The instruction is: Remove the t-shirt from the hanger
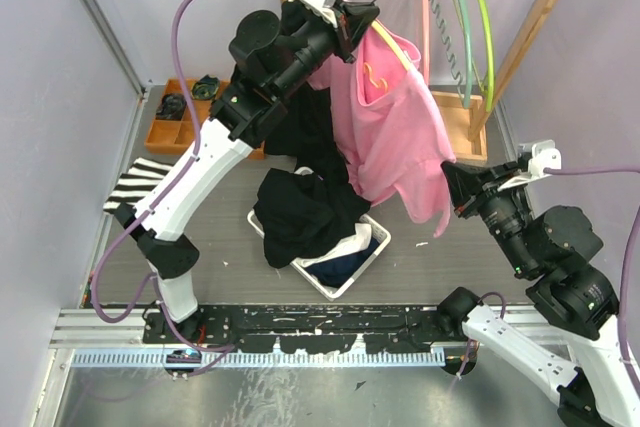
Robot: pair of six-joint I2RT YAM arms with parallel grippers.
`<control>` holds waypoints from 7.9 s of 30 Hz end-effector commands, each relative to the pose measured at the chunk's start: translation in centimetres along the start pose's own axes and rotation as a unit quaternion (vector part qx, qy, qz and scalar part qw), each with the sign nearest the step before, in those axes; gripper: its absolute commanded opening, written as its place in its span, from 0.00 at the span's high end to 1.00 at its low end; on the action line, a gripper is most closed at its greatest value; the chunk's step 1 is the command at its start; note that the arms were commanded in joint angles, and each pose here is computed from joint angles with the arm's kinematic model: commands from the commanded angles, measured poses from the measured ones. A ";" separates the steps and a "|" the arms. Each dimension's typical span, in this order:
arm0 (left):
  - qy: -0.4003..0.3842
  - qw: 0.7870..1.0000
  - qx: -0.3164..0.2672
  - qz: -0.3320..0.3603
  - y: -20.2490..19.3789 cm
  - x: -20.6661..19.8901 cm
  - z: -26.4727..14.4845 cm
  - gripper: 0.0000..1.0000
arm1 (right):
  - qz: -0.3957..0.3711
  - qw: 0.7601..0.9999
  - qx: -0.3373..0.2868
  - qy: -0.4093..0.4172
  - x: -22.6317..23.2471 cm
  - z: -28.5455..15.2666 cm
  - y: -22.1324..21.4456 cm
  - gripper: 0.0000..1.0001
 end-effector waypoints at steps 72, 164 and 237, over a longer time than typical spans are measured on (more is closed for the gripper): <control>0.017 0.997 -0.059 -0.047 6.1 0.7 -1.5 1.00 | 0.055 0.998 -0.009 -0.008 -2.2 -1.5 -5.8 0.99; -0.068 0.993 0.068 0.067 -2.6 -11.2 -3.3 1.00 | -0.004 1.000 0.014 -0.021 0.6 3.2 -0.3 0.88; 0.074 0.985 0.098 0.125 -6.8 -7.8 -4.5 1.00 | 0.009 0.996 -0.067 0.049 1.5 -1.1 4.0 0.99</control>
Point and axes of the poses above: each gripper's point midway between its finger pads, its own z axis out along the fingers, its own x axis along the line the jaws close on, y = z × x, the point moved 7 cm from there along -z, back along the fingers, and after that the axes turned 6 degrees about z, right-handed, at the moved point
